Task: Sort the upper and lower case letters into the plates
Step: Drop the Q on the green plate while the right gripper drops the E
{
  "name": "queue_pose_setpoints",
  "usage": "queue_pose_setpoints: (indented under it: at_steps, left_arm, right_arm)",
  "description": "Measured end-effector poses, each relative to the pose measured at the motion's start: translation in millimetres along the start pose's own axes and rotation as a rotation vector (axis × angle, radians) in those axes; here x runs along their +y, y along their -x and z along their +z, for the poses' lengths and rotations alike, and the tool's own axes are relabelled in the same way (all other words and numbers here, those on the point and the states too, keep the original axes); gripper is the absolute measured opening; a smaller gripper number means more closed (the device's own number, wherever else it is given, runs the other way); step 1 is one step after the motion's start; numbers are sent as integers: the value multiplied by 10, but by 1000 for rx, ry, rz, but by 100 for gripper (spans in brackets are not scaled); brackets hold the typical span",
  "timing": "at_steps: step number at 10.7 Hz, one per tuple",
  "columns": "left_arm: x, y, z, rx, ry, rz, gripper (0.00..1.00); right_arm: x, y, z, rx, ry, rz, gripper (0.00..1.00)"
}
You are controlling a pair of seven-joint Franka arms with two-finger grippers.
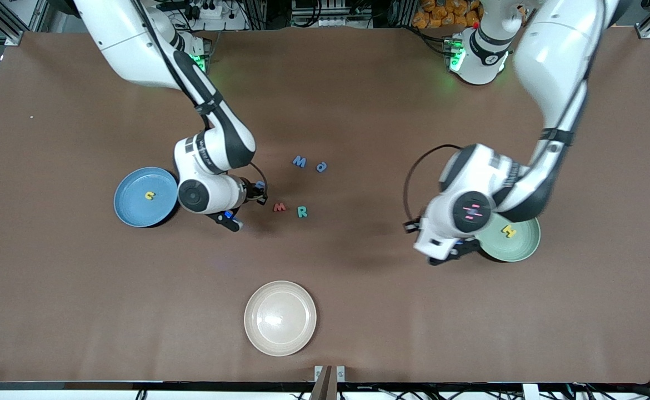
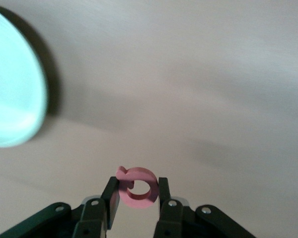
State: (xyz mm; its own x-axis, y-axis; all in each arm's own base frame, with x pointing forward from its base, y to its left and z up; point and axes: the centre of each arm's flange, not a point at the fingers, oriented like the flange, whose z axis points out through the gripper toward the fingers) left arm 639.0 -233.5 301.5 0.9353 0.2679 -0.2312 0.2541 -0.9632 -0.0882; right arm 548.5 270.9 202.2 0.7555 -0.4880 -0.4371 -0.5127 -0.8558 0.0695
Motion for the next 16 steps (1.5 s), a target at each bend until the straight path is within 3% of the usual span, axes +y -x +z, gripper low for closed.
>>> queue_pose_setpoints:
  at_steps: [3, 5, 9, 11, 13, 15, 16]
  left_arm:
    - [-1249, -466, 55, -42, 14, 127, 36]
    - [-1875, -675, 141, -54, 41, 172, 36]
    - [-1952, -696, 352, -45, 56, 207, 36]
    - [-1952, -715, 461, -50, 61, 206, 41]
    - [-1981, -741, 517, -53, 64, 201, 67]
    - [-1950, -736, 500, -49, 65, 205, 94]
    - [-1900, -723, 472, -44, 66, 213, 100]
  right_arm:
    - [179, -208, -200, -43, 8, 0, 27]
    - [422, -400, -373, -45, 88, -25, 27]
    - [1132, -919, -694, -61, 183, -143, 27]
    - [1678, -1262, -770, -88, 222, -216, 27]
    - [2203, -1584, -811, -93, 237, -274, 27]
    - [2305, -1644, -717, -95, 228, -295, 32]
    - [2251, -1613, -674, -95, 231, -306, 34]
